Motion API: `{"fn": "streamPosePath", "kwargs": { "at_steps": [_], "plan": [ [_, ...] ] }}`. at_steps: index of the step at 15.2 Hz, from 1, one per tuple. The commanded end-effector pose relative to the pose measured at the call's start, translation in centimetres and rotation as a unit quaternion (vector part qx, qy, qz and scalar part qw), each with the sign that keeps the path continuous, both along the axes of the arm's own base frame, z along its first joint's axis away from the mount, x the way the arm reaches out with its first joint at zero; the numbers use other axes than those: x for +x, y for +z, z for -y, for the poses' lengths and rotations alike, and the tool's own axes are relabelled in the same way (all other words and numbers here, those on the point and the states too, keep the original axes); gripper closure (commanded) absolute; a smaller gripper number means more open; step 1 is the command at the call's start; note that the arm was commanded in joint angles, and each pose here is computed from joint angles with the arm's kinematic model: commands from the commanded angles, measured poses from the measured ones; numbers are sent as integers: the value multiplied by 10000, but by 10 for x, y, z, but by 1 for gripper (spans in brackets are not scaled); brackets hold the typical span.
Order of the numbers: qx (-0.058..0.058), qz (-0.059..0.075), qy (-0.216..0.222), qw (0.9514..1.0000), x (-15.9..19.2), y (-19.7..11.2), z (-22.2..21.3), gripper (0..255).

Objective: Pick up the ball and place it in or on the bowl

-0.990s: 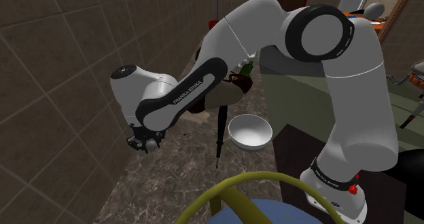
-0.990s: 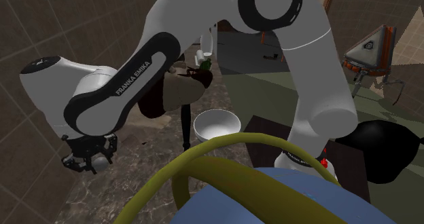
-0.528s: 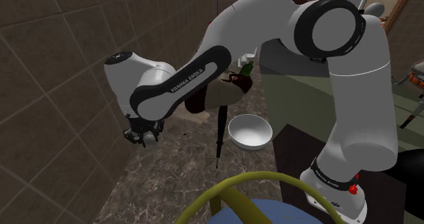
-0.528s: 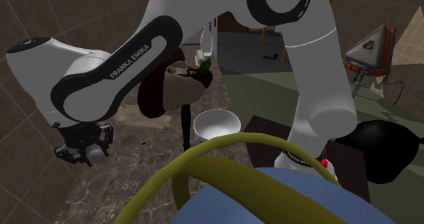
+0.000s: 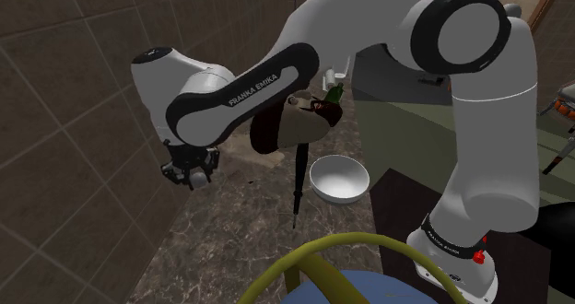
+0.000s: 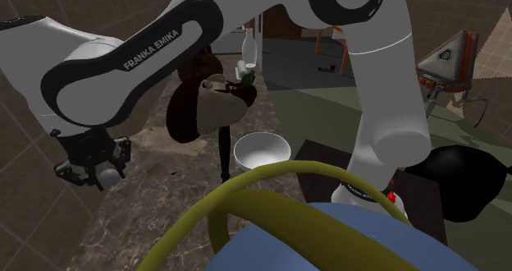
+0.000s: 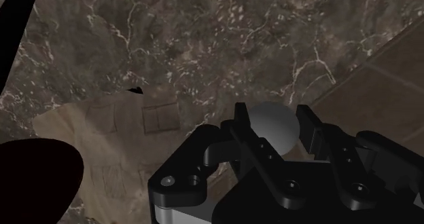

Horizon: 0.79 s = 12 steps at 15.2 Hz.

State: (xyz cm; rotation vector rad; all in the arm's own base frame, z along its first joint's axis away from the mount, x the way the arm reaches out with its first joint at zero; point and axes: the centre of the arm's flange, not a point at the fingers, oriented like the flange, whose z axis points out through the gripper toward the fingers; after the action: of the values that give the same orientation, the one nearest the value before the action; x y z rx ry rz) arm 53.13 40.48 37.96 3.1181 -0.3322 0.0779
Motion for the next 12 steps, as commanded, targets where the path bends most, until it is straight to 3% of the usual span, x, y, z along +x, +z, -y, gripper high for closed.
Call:
{"fn": "streamPosePath", "kwargs": {
  "at_steps": [1,3,12],
  "plan": [
    [-1,-2,0,10000,0,11,0,255],
    [-1,-2,0,10000,0,20,0,255],
    [-1,-2,0,10000,-66,22,99,255]
  ]
}}
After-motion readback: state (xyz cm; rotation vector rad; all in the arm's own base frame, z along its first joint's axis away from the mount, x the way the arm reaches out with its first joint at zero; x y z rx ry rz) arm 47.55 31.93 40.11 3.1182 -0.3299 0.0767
